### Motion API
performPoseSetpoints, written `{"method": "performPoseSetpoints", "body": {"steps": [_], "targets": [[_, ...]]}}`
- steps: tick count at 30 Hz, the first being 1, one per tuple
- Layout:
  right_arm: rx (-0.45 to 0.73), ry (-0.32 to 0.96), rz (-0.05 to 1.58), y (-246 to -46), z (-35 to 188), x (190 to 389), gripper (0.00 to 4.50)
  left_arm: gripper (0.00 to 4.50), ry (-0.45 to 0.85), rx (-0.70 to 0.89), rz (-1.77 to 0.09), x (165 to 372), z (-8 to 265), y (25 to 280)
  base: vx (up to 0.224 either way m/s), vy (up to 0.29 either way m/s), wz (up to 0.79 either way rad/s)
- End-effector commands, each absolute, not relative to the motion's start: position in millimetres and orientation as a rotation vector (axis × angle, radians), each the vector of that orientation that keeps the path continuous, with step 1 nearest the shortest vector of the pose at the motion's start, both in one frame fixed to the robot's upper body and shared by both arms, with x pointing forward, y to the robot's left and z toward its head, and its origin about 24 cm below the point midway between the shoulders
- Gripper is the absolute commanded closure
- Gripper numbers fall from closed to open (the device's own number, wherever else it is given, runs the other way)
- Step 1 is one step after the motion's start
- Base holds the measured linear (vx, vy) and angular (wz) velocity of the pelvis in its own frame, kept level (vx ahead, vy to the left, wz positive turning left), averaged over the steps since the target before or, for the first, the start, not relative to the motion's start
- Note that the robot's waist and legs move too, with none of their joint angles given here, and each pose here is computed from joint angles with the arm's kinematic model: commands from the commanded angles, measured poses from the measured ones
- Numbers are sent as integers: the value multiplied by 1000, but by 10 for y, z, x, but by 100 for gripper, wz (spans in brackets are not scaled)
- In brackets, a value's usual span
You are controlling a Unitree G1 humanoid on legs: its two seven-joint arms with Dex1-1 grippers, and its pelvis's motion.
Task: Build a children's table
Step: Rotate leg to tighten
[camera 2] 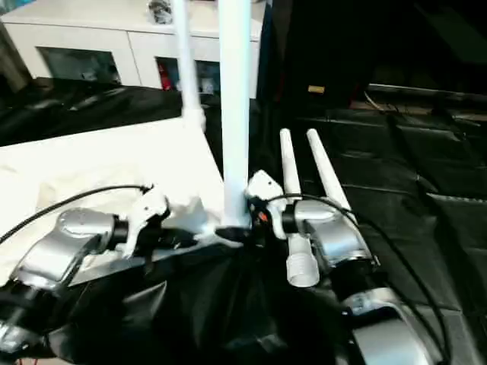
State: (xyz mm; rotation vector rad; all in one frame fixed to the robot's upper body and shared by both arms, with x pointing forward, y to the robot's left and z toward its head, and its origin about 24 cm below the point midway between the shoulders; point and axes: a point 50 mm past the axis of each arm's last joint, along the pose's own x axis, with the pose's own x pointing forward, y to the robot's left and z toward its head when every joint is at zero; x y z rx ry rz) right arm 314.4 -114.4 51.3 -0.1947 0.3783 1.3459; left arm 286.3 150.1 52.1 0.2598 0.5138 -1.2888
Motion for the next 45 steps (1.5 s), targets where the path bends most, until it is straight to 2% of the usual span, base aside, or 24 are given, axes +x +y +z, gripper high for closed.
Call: {"method": "performPoseSetpoints", "body": {"steps": [1,3,6,8,11,15,18,21,22,24,27,29,30,32,39,41,42,45], "targets": [[-178,398,1435,-1017,478,3061,124,450,434,249,-1387,2843,640,1325,0,0,0],[-146,401,1451,-982,469,3030,152,450,435,246,-1383,2840,641,1332,0,0,0],[-112,405,1453,-945,453,3007,170,450,430,241,-1362,2853,640,1332,0,0,0],[-79,391,1369,-871,426,3046,175,450,418,232,-1299,2907,631,1301,0,0,0],[-86,396,1109,-775,328,3210,177,450,405,224,-1141,3051,615,1242,0,0,0],[-26,411,918,-642,270,3305,181,450,386,200,-972,3209,635,1128,0,0,0],[-73,422,812,-531,221,3332,181,450,367,182,-916,3264,659,1010,0,0,0],[-92,402,838,-462,213,3314,181,450,358,183,-927,3259,667,952,0,0,0],[-86,406,852,-445,204,3308,125,450,353,187,-937,3255,669,931,0,0,0],[-31,416,881,-448,220,3310,111,450,353,194,-973,3222,663,918,0,0,0],[-46,390,918,-510,272,3332,82,450,352,197,-1020,3175,661,956,0,0,0],[-75,362,957,-559,313,3338,82,450,354,198,-1051,3144,659,995,0,0,0],[-104,333,1052,-626,358,3303,82,450,355,206,-1095,3103,658,1048,0,0,0],[-125,323,1120,-687,378,3269,82,450,359,209,-1124,3074,654,1089,0,0,0],[-171,348,1360,-928,420,3109,82,450,371,215,-1268,2949,666,1254,0,0,0],[-174,354,1383,-947,423,3092,82,450,378,219,-1290,2928,666,1280,0,0,0],[-179,364,1412,-969,428,3068,105,450,398,223,-1315,2899,661,1324,0,0,0],[-185,382,1446,-989,432,3040,113,450,418,230,-1341,2871,658,1372,0,0,0]]}}
